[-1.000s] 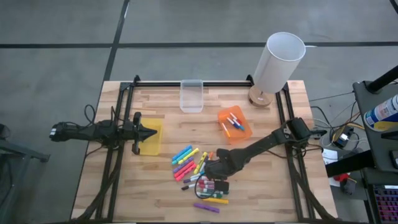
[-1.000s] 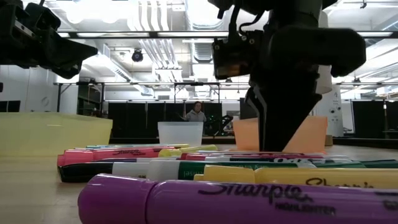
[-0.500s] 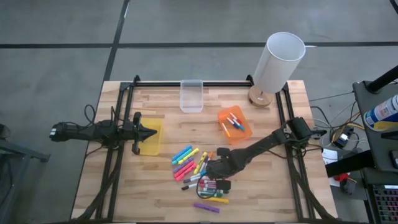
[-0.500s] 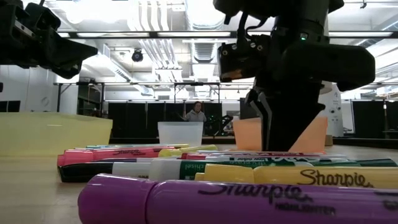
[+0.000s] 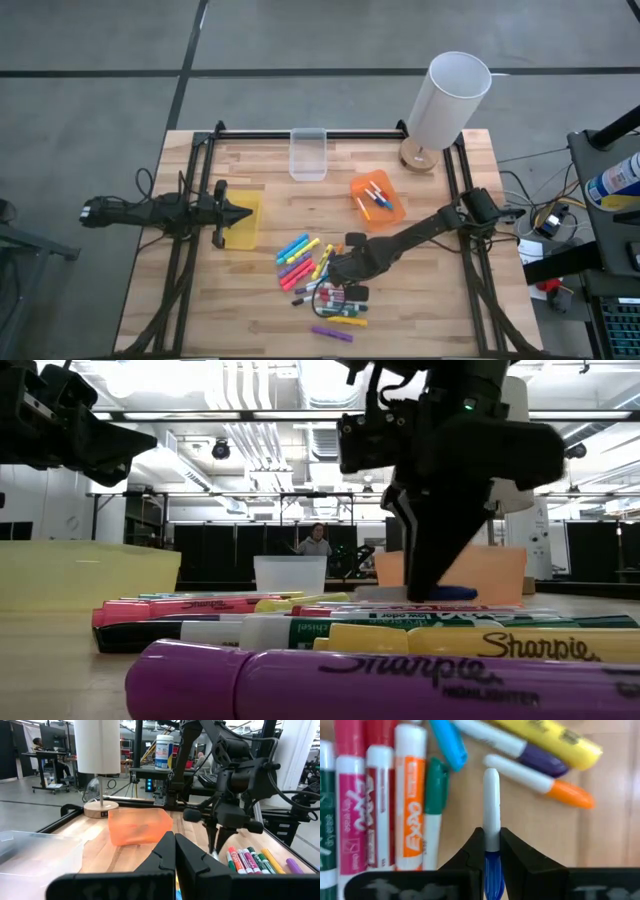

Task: Pick & Place Markers
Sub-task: Put the small blue marker into the orange bin

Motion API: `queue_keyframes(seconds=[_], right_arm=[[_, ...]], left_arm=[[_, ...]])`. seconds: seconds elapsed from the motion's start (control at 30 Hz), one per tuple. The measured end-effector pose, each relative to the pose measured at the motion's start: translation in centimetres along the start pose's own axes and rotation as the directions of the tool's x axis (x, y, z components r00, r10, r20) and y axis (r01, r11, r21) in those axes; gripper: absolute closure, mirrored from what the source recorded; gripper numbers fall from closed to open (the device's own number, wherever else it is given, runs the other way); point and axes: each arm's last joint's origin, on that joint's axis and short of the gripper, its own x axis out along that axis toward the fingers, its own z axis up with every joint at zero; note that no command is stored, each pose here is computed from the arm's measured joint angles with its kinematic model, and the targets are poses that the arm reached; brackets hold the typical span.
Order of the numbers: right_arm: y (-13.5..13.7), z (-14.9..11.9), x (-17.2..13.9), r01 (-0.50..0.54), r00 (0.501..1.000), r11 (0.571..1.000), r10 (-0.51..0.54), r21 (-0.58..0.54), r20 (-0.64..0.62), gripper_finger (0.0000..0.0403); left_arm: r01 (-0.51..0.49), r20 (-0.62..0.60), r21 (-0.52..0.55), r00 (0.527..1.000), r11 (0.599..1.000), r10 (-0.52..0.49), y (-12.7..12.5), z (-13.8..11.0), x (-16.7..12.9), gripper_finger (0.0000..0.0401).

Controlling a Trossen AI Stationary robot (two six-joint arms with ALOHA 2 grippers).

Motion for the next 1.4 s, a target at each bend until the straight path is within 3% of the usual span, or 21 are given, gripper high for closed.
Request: queue_keyframes(seconds=[0.47, 0.83, 1.2, 1.4], right_arm=[[-3.0, 0.4, -5.4, 0.076, 0.995, 0.994, -0.08, 0.072, 0.058, 0.0371], [-10.0, -0.1, -9.0, 0.197, 0.978, 0.956, -0.207, 0.219, 0.024, 0.0371], [-19.1, -1.1, -8.1, 0.286, 0.958, 0.858, -0.263, 0.426, -0.114, 0.0369], [-21.4, -2.6, -6.4, 0.253, 0.966, 0.832, -0.191, 0.493, -0.175, 0.0367]], left_arm=[[0.0, -0.001, 0.0, 1.0, 1.0, 0.0, 0.0, 0.0, 0.0, 0.0401], [0.0, -0.002, 0.0, 1.0, 1.0, 0.0, 0.0, 0.0, 0.0, 0.0401], [0.0, -0.004, 0.001, 1.0, 1.0, 0.0, 0.0, 0.0, 0.0, 0.0401], [0.0, -0.004, 0.001, 1.0, 1.0, 0.0, 0.0, 0.0, 0.0, 0.0401]])
